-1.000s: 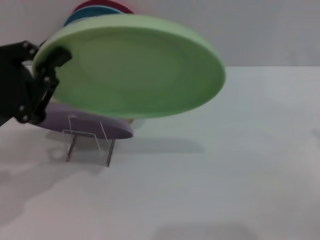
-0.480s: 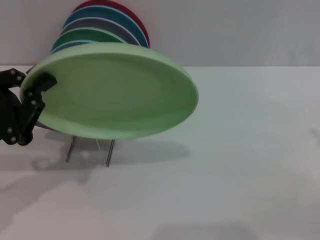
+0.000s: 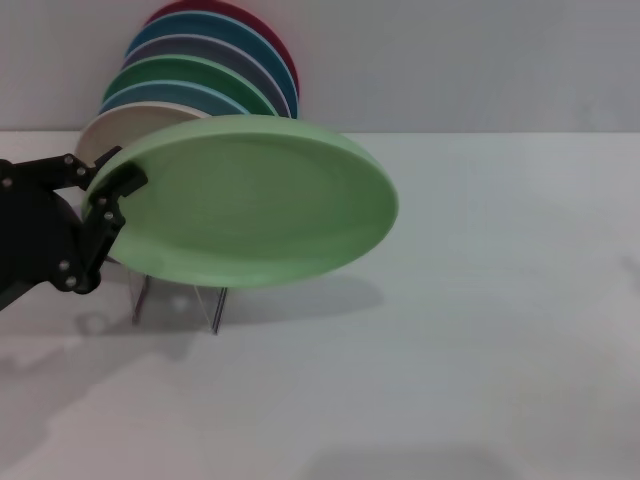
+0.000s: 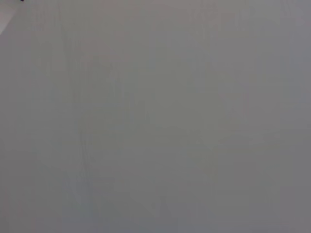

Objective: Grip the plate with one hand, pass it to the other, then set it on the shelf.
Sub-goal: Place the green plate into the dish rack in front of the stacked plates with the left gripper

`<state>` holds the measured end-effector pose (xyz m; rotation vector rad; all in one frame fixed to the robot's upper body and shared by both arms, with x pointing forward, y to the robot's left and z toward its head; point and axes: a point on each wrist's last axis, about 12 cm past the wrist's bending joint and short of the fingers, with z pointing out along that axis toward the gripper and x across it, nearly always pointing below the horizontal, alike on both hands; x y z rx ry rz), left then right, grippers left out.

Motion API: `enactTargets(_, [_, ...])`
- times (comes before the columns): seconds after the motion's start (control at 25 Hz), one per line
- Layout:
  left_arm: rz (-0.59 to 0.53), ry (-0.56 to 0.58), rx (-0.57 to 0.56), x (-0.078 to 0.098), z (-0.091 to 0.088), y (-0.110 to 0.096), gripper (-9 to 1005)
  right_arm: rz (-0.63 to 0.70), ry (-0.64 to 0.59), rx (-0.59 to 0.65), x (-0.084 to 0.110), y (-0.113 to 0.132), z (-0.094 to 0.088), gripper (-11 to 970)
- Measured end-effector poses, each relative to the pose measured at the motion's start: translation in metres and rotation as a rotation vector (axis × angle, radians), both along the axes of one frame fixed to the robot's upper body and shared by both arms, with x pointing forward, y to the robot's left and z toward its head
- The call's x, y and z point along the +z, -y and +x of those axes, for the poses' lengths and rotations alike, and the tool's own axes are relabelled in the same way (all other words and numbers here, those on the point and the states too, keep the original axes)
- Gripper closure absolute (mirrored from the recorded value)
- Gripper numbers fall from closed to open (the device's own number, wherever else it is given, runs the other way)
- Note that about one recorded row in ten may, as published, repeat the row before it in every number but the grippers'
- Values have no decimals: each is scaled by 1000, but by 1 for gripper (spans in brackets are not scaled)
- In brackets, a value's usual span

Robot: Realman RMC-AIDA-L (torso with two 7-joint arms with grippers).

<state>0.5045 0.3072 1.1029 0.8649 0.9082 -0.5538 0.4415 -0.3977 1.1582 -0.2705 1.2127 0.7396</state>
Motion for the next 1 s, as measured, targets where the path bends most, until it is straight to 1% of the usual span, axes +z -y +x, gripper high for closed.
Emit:
enactTargets(0.08, [18,7,12,0,4,1,872,0,0,0,0,0,0,351])
enactTargets(0.12, [35,17,16,1,9,4,872,0,0,0,0,0,0,351])
enactTargets(0.16, [35,17,16,1,9,4,872,0,0,0,0,0,0,351])
enactTargets(0.24, [54,21,16,3,16,7,871,-2,1,0,0,0,0,351])
enactTargets(0.28, [66,21,16,4,21,9,871,-3,2,0,1,0,0,351])
enactTargets(0.32, [97,15,19,6,31,14,870,-2,1,2,1,0,0,351])
enactTargets(0.36, [97,15,19,6,31,14,870,-2,1,2,1,0,0,351])
enactTargets(0.4, [127,15,16,8,40,19,869,-2,0,1,1,1,-1,351])
enactTargets(0.44, [127,15,16,8,40,19,869,-2,0,1,1,1,-1,351])
enactTargets(0.52, [147,25,0,12,48,25,868,-1,-4,-2,0,1,-2,351])
enactTargets(0.56, [147,25,0,12,48,25,868,-1,-4,-2,0,1,-2,351])
enactTargets(0.6, [151,37,-7,16,53,28,868,0,-5,-2,-1,1,-3,351])
enactTargets(0.64, [151,37,-7,16,53,28,867,1,-6,-3,-1,1,-3,351])
enactTargets(0.72, [162,48,-14,21,59,29,867,1,-7,-5,-1,1,-4,351])
enactTargets(1.0, [194,44,-30,25,68,34,864,2,-8,-5,-2,1,-4,352])
